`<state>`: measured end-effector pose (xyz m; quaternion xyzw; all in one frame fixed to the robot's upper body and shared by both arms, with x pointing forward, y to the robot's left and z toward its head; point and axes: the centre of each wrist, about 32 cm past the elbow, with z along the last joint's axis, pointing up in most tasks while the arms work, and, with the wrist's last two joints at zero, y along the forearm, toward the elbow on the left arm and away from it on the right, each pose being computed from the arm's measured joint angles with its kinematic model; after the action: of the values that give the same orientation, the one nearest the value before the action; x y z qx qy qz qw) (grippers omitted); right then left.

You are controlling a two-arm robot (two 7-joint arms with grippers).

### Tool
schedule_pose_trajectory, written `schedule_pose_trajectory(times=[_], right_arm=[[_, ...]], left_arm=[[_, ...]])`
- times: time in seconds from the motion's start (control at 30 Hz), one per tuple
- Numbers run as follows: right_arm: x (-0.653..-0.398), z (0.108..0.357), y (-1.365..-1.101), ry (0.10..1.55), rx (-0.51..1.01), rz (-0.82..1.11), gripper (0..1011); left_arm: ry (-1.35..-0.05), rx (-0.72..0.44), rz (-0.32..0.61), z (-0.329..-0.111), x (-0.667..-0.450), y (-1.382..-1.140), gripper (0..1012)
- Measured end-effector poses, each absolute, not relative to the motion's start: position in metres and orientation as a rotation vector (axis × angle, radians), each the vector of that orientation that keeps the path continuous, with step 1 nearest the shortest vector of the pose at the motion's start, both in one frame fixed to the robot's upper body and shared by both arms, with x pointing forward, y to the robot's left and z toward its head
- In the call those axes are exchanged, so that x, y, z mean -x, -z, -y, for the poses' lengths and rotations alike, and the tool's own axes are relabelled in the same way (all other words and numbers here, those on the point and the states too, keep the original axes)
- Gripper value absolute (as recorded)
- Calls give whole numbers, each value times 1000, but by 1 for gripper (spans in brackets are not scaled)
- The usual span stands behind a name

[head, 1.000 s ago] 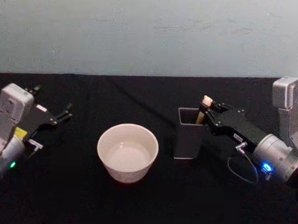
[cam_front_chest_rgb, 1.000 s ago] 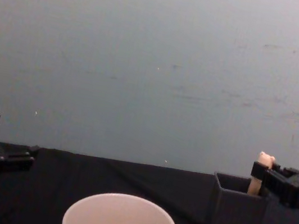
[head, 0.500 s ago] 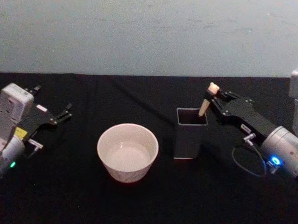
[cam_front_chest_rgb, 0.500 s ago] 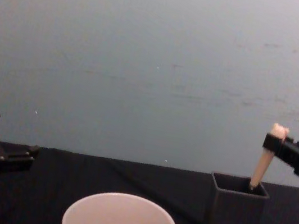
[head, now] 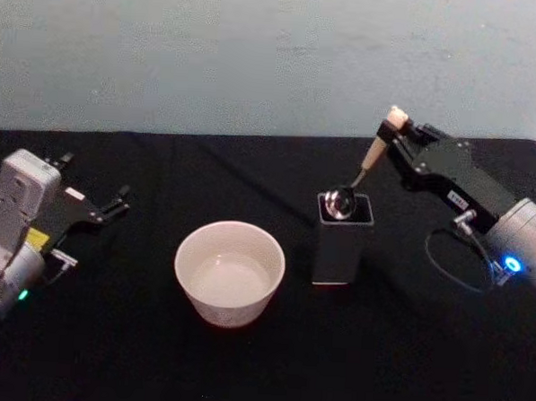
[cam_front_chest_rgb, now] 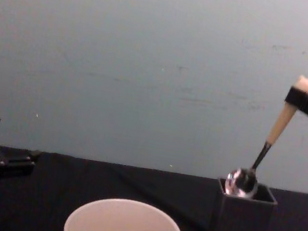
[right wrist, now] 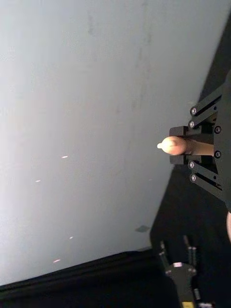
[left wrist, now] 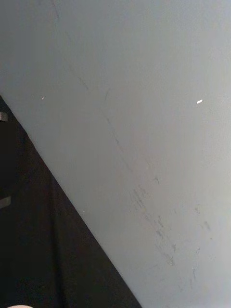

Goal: Pick up the stirring spoon with one hand, stir inside the cup, then place it back in its original position.

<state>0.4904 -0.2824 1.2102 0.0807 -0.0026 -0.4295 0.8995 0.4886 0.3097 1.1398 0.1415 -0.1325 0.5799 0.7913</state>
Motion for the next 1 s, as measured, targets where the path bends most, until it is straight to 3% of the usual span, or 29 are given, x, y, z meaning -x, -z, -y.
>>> schedule_pose_trajectory(times=[0.47, 1.0], right_arm=[[-495, 264, -1228, 834, -253, 52, 213], [-501, 229, -1204, 685, -130, 55, 213]], left_arm=[[-1248, -304, 285, -310, -489, -1140, 1001], [-1248, -304, 285, -310, -489, -1140, 1001]])
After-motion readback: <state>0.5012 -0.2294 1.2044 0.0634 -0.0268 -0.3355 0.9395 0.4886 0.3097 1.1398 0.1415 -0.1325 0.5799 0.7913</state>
